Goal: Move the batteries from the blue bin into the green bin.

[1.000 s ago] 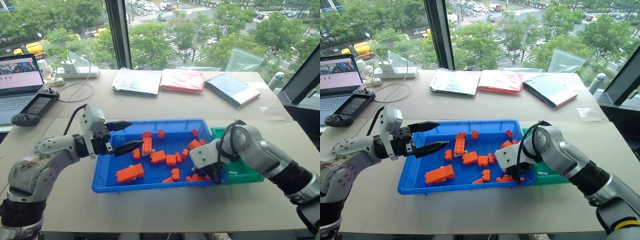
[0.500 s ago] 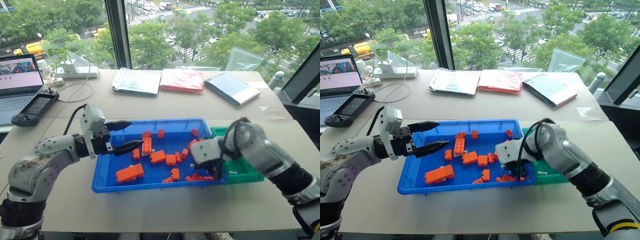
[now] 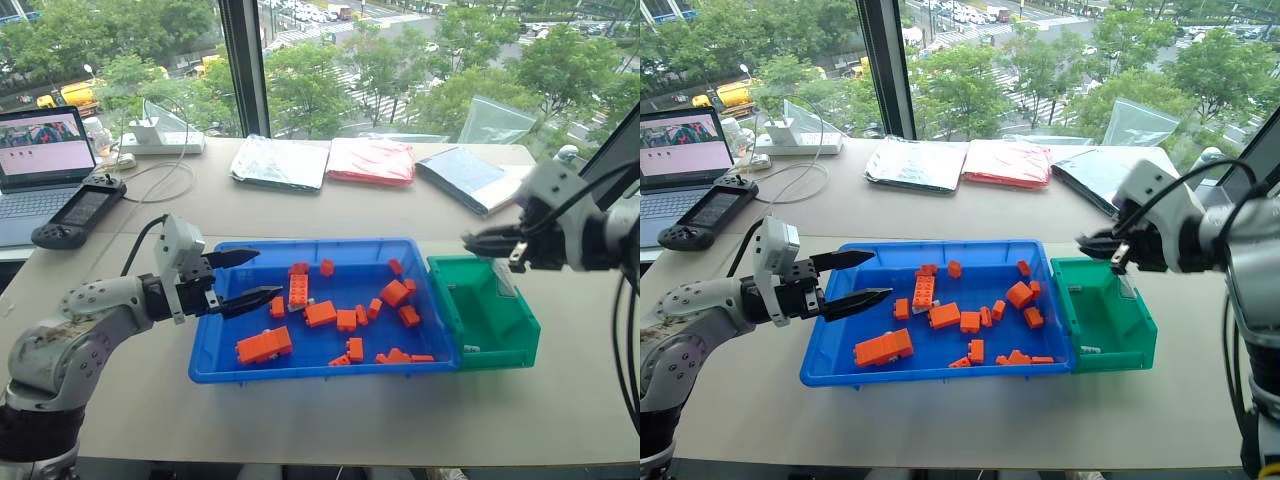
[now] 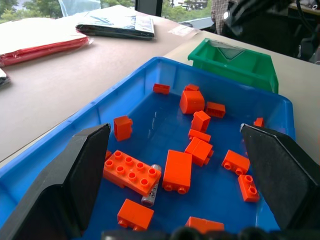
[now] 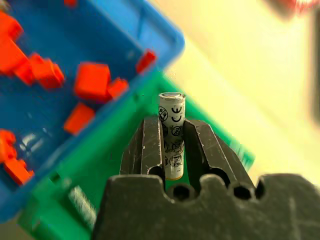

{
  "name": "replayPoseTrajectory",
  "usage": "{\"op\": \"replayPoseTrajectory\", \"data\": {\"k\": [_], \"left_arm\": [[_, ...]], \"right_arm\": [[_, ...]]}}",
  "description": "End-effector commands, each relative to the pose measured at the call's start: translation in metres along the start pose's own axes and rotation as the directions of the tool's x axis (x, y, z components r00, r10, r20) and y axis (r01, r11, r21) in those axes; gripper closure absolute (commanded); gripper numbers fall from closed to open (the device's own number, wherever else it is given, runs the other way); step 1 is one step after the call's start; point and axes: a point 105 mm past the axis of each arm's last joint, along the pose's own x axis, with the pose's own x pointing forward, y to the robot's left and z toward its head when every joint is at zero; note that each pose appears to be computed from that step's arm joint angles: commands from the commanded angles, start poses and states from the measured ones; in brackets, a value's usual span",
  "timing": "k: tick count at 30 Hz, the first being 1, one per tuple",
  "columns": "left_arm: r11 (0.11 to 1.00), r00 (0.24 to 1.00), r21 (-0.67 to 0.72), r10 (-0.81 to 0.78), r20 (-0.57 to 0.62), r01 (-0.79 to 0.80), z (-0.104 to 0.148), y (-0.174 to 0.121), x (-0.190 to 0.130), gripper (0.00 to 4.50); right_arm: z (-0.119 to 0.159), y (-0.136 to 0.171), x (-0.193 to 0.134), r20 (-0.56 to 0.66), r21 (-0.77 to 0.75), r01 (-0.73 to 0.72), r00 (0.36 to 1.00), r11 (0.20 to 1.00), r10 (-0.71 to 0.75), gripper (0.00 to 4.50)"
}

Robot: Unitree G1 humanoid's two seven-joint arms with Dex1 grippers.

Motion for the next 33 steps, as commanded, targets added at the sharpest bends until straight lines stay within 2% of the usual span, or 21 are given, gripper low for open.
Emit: {"op": "replayPoseTrajectory", "data": {"k": [1, 5, 7, 11, 12, 14, 16, 21, 25, 33], "left_arm": [[0.998, 0.999, 0.056, -0.027, 0.021, 0.026, 0.017, -0.005, -0.001, 0.00], [0.998, 0.999, 0.060, -0.035, 0.023, 0.034, 0.026, -0.005, 0.002, 0.00], [0.998, 1.000, 0.065, -0.028, 0.009, 0.028, 0.029, -0.003, -0.001, 0.00], [0.998, 0.999, 0.062, 0.009, -0.048, -0.006, 0.029, 0.006, -0.017, 0.00], [0.998, 0.998, 0.061, 0.012, -0.060, -0.009, 0.029, 0.007, -0.020, 0.00], [0.997, 0.993, 0.068, 0.038, -0.109, -0.031, 0.025, 0.010, -0.029, 0.00], [0.997, 0.990, 0.071, 0.051, -0.132, -0.041, 0.023, 0.011, -0.034, 0.00], [0.995, 0.989, 0.071, 0.074, -0.130, -0.065, 0.026, 0.009, -0.036, 0.00], [0.994, 0.985, 0.061, 0.098, -0.141, -0.090, 0.024, 0.009, -0.039, 0.00], [0.989, 0.980, 0.040, 0.146, -0.138, -0.142, 0.017, 0.016, -0.054, 0.00]], "right_arm": [[0.010, 0.001, -0.004, 0.063, -0.005, 0.060, 0.996, 0.998, -0.060, 3.74], [0.012, 0.003, 0.002, 0.089, -0.003, 0.083, 0.993, 0.997, -0.082, 2.44], [0.027, 0.003, -0.002, 0.154, -0.018, 0.083, 0.985, 0.996, -0.079, 1.87], [0.073, 0.025, -0.014, 0.334, -0.071, -0.022, 0.941, 0.997, 0.044, 0.49], [0.082, 0.032, -0.016, 0.365, -0.091, -0.048, 0.928, 0.995, 0.079, 0.49], [0.105, 0.070, -0.010, 0.426, -0.175, -0.208, 0.865, 0.962, 0.265, 0.49], [0.117, 0.095, 0.003, 0.440, -0.195, -0.298, 0.825, 0.935, 0.355, 0.49], [0.104, 0.159, 0.070, 0.280, -0.245, -0.430, 0.827, 0.869, 0.488, 0.49], [0.108, 0.169, 0.106, 0.214, -0.297, -0.416, 0.848, 0.860, 0.484, 0.49], [0.126, 0.164, 0.139, 0.217, -0.296, -0.376, 0.869, 0.878, 0.445, 0.49]]}}
